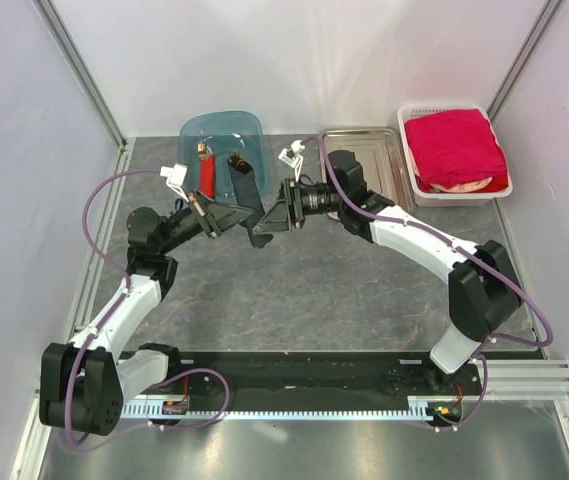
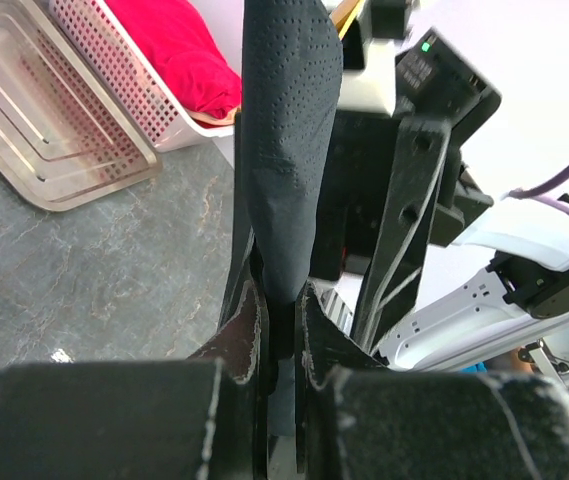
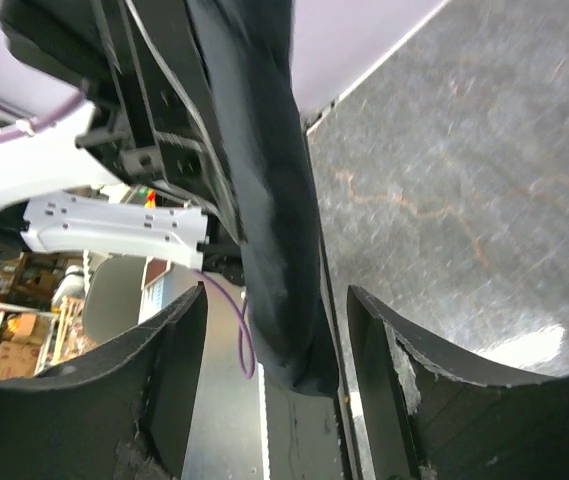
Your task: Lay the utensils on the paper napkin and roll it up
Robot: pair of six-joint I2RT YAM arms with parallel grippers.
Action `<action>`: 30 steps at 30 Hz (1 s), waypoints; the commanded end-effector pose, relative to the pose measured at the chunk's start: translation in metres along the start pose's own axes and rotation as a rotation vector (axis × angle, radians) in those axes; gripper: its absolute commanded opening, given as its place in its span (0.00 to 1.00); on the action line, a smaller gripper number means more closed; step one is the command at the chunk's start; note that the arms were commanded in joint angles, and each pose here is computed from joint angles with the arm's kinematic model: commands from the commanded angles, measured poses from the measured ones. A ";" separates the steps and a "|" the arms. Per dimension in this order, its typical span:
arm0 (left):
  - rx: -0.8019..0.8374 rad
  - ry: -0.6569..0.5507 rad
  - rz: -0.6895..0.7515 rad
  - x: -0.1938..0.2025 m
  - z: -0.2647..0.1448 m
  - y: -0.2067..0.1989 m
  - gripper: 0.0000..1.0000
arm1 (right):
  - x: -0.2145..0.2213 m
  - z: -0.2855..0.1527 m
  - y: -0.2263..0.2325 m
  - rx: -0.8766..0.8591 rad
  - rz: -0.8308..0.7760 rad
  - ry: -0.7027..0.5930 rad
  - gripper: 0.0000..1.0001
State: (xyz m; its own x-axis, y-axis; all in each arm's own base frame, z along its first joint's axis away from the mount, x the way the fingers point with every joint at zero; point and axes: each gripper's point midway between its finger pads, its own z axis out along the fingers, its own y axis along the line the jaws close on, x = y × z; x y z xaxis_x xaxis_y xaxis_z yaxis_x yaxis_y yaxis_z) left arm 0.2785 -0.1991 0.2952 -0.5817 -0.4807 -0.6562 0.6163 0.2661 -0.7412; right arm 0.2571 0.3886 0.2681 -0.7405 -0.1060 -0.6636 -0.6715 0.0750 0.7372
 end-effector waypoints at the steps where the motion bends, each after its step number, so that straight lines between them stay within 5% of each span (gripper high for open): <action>1: 0.049 -0.032 0.063 -0.011 -0.001 -0.018 0.02 | -0.052 -0.014 0.023 -0.027 -0.128 -0.084 0.66; 11: 0.065 -0.008 0.062 -0.003 -0.003 -0.019 0.02 | -0.076 -0.009 0.024 -0.027 -0.123 -0.134 0.71; 30: 0.065 0.025 0.043 0.010 -0.005 -0.015 0.02 | -0.076 0.008 0.033 -0.094 -0.080 -0.153 0.59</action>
State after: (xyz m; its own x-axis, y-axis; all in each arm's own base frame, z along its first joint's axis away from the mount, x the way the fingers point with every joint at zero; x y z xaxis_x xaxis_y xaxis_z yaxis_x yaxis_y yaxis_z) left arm 0.2687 -0.2019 0.2852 -0.6074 -0.4556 -0.6508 0.6131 0.2521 -0.7487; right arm 0.2905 0.4023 0.3110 -0.7086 -0.0190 -0.7054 -0.7051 0.0583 0.7067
